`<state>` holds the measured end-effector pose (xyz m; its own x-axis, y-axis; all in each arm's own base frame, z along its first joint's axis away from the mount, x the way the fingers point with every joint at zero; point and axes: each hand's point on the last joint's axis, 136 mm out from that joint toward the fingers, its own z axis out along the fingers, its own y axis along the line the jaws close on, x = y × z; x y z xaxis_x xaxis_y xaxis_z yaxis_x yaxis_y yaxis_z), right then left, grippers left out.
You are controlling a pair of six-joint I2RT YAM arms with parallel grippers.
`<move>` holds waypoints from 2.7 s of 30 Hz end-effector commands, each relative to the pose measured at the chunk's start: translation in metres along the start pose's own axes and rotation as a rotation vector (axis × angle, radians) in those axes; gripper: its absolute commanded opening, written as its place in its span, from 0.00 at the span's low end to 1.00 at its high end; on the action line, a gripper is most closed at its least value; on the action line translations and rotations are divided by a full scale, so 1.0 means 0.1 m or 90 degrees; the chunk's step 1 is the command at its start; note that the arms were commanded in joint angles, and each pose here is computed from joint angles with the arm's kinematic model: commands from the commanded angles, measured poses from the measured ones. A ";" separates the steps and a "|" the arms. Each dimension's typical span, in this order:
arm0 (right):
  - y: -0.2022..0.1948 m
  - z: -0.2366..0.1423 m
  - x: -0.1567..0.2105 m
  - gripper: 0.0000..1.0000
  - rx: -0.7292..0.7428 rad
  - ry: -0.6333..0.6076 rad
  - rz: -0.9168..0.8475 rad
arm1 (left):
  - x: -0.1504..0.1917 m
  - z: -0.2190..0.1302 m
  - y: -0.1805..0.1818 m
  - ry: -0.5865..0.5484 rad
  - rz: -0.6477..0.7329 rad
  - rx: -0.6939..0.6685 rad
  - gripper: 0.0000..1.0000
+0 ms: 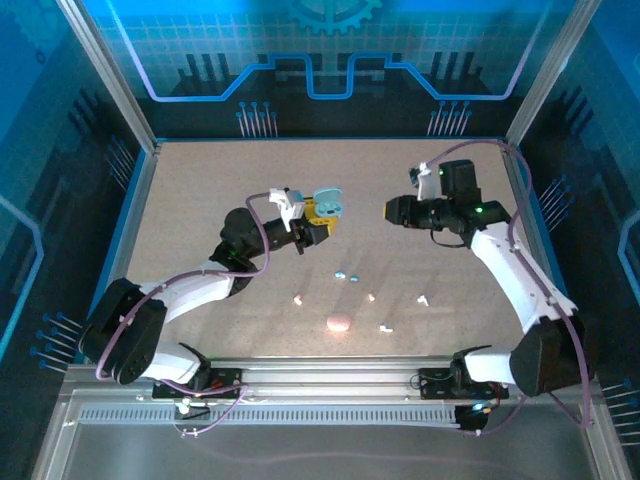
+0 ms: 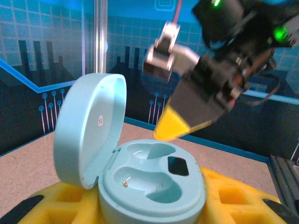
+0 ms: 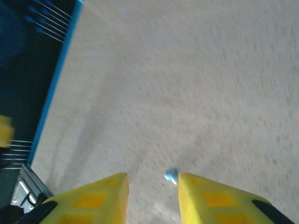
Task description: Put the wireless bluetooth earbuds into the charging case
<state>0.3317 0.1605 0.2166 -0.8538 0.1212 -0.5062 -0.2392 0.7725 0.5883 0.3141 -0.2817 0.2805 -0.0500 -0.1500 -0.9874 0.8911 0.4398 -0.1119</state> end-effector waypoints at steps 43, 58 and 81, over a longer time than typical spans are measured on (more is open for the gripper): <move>-0.31 1.58 1.34 0.41 0.048 0.451 -0.094 | -0.68 -0.45 -0.10 -0.075 0.045 -0.050 0.35; -0.34 1.44 1.58 0.39 0.055 0.489 -0.078 | -0.66 -0.44 -0.09 -0.068 0.047 -0.051 0.35; -0.38 1.37 1.54 0.35 0.143 0.476 -0.107 | -0.64 -0.45 -0.10 -0.066 0.042 -0.049 0.35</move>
<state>0.2702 0.2365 0.0199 -0.9149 -0.4020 0.0372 -0.3538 0.8429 0.4054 0.2932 -0.2402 0.3290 0.0087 -0.2029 -0.9792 0.8506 0.5163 -0.0994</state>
